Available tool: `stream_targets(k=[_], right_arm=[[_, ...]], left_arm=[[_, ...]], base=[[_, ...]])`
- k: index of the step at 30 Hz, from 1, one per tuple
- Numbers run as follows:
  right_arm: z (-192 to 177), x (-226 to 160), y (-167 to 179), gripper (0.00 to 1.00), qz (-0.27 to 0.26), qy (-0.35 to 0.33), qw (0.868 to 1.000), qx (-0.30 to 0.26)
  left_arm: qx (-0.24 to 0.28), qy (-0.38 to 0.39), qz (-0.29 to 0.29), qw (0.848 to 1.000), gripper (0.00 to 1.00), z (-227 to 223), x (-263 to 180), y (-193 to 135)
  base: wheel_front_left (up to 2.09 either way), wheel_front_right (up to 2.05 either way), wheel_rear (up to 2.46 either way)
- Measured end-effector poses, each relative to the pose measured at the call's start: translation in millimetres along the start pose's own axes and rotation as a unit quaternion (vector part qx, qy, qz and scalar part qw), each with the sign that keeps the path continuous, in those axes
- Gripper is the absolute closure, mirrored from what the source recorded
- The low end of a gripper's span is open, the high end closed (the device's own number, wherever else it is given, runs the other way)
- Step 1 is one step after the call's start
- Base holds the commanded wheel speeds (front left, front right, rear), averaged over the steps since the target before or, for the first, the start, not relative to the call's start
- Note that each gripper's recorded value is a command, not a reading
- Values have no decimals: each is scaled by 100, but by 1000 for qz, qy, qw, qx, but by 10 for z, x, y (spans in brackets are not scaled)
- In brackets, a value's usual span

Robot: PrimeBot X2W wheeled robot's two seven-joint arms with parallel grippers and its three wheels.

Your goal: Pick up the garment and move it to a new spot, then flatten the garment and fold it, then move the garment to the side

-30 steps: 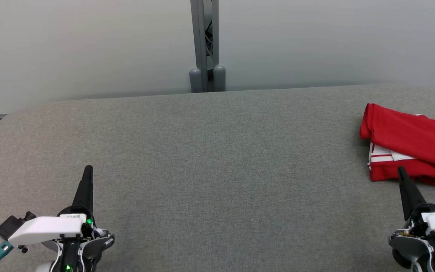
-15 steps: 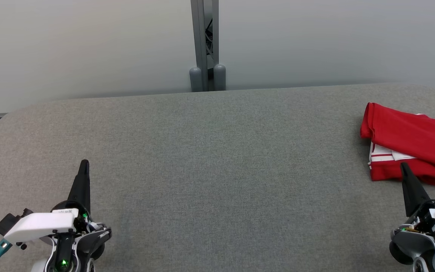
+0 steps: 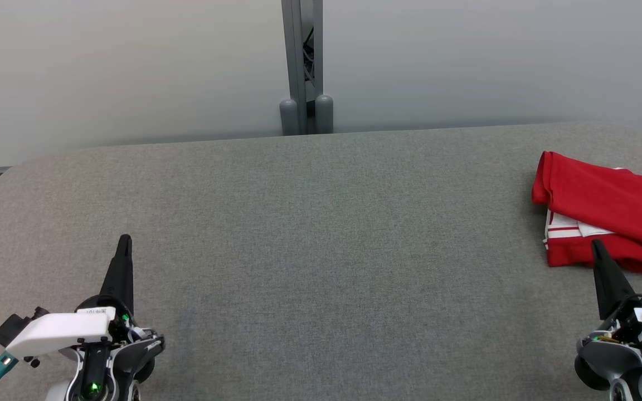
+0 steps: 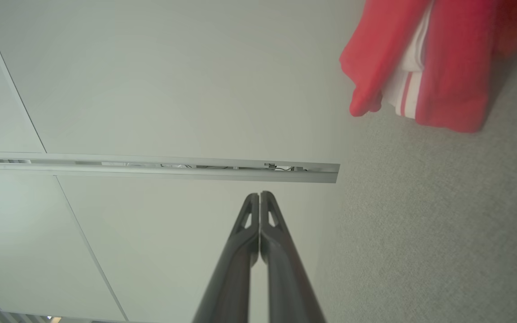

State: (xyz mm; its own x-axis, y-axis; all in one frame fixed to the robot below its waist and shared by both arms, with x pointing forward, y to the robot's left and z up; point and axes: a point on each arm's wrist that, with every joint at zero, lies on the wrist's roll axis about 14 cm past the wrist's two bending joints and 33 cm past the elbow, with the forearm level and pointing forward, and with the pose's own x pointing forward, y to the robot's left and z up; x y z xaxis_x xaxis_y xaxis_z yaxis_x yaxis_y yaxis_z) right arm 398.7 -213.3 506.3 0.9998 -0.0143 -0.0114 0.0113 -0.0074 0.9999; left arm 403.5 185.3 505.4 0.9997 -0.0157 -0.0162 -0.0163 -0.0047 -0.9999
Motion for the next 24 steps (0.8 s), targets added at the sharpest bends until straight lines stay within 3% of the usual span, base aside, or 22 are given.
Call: stream_targets(k=[24], right_arm=[[1, 0, 0, 100, 0, 0, 1000, 0]], left_arm=[[-1, -1, 0, 1000, 100, 3, 0, 0]], base=[[0, 0, 0]])
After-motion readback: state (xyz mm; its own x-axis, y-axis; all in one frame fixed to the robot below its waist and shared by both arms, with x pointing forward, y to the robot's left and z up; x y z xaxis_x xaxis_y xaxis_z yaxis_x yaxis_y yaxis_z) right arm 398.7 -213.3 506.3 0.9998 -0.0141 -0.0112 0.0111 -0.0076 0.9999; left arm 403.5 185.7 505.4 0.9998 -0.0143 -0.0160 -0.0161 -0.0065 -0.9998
